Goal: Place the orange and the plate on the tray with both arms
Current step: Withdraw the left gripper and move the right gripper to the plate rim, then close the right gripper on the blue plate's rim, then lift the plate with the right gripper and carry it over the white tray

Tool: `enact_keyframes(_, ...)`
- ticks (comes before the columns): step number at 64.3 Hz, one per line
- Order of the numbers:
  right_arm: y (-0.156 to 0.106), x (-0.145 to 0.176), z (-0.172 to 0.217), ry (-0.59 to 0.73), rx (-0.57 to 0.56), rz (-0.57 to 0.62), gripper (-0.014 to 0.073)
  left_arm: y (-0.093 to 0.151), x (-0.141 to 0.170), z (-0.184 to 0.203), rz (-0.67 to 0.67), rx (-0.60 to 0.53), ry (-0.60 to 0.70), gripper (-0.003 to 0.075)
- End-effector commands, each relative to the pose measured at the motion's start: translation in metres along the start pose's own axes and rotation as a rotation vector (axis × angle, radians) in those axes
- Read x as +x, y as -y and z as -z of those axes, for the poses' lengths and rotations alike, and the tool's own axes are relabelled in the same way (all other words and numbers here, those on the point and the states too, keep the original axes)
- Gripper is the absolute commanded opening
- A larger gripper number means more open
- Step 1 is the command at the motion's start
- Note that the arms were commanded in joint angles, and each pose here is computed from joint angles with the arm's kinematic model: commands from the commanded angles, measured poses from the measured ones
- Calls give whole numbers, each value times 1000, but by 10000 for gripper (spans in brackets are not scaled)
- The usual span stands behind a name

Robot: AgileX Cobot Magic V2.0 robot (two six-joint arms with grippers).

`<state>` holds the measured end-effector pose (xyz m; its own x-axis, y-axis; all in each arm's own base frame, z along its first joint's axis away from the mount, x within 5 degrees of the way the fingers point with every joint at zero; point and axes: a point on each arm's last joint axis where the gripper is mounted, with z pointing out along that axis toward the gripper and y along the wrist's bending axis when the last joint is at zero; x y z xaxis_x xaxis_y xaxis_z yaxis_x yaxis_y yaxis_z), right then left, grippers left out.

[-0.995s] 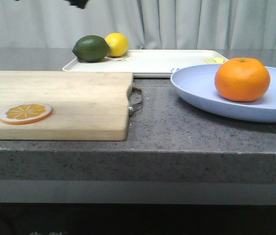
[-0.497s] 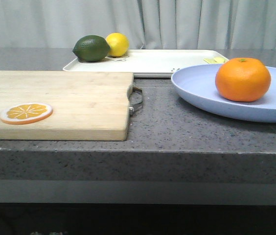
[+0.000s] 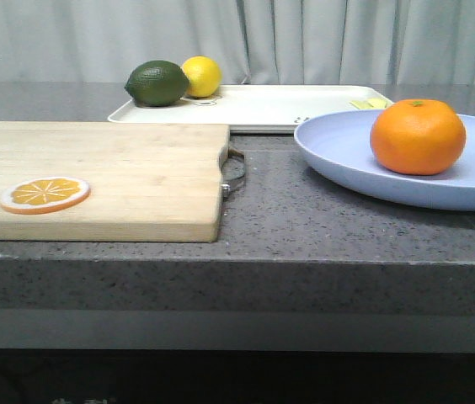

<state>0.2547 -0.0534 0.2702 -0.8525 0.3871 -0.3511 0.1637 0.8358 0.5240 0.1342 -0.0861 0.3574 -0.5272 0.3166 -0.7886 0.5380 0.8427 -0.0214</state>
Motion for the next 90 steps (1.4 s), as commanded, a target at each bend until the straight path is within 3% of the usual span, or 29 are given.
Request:
enact_keyframes(1,-12,-10,2,54,-52,10,432,0,-13,7,7,5,102,630)
enact_keyframes(18,-8,-16,-23,19,-80,-45,408,0,-13,7,7,5,102,630)
enact_keyframes(38,-6,-17,-27,14,-79,-58,62,0,-13,7,7,5,108,630)
enact_keyframes(51,-5,-18,-27,22,-77,-60,-48,0,-13,7,7,5,108,630)
enact_keyframes(76,-7,-18,-27,24,-90,-70,-64,0,-13,7,7,5,108,630)
enact_keyframes(90,-20,-20,-24,19,-226,-145,-65,0,-14,7,7,4,123,630)
